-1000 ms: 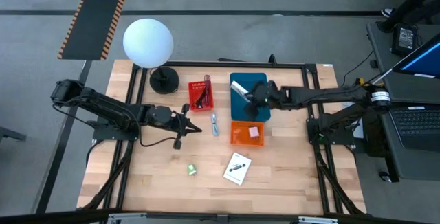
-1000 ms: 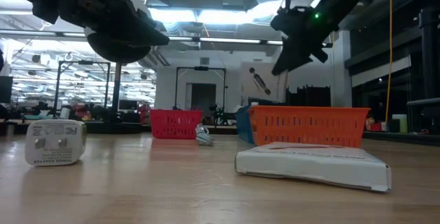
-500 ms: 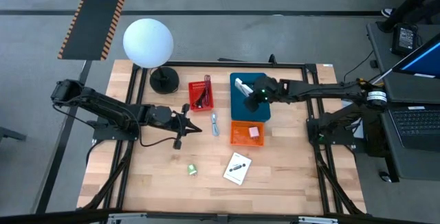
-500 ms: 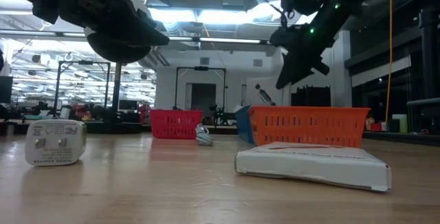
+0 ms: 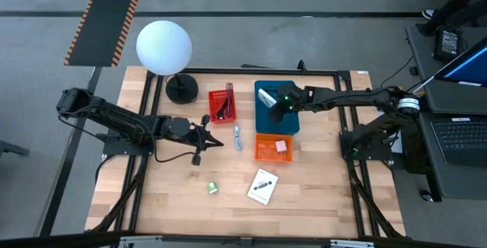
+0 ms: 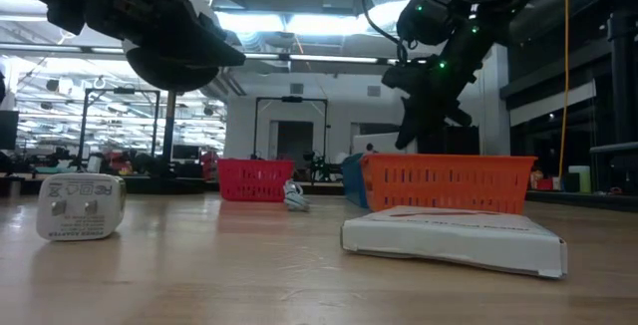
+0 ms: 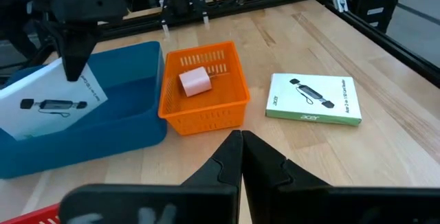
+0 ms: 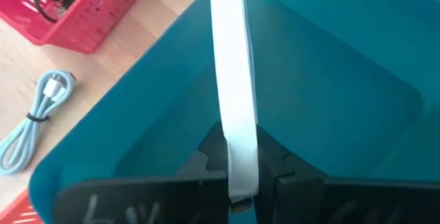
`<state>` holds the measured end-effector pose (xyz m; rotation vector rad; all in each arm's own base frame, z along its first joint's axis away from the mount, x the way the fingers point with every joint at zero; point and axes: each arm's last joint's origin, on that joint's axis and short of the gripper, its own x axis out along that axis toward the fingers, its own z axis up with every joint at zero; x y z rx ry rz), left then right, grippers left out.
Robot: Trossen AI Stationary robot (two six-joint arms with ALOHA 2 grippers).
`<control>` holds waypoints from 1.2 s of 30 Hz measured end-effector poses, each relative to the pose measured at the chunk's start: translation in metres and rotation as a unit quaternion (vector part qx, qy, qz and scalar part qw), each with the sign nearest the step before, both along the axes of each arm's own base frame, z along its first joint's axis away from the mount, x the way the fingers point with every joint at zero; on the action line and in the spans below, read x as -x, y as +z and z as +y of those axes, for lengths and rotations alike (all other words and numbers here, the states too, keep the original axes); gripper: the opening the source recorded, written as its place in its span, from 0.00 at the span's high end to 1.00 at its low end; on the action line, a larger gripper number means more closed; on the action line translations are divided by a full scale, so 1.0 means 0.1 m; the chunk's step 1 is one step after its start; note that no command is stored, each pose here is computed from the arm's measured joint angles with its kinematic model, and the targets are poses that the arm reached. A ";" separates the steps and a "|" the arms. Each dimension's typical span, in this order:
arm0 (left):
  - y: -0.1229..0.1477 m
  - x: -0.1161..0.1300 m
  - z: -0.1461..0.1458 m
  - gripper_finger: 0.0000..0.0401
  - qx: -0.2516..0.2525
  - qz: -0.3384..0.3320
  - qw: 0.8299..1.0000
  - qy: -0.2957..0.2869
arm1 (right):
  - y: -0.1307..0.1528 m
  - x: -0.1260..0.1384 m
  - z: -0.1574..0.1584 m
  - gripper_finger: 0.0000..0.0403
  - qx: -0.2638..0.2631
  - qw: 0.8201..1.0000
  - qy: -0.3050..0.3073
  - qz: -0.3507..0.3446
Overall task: Pick and place items into bin
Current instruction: Put the left white card reader box into the blue bin
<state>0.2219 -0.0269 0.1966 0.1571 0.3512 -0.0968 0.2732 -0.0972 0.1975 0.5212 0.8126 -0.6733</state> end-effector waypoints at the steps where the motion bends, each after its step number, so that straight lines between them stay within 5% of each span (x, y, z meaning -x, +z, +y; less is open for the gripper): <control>1: 0.00 0.00 0.00 0.99 0.000 0.000 1.000 0.000 | 0.00 0.00 -0.01 0.97 0.001 1.000 -0.001 -0.002; 29: 0.00 0.00 0.00 0.99 0.000 0.000 1.000 0.000 | -0.25 -0.07 -0.15 0.90 -0.012 0.999 -0.001 0.030; 36: 0.00 0.00 0.00 0.99 0.000 0.000 1.000 0.000 | -0.25 -0.05 -0.19 0.89 0.029 0.998 0.004 0.056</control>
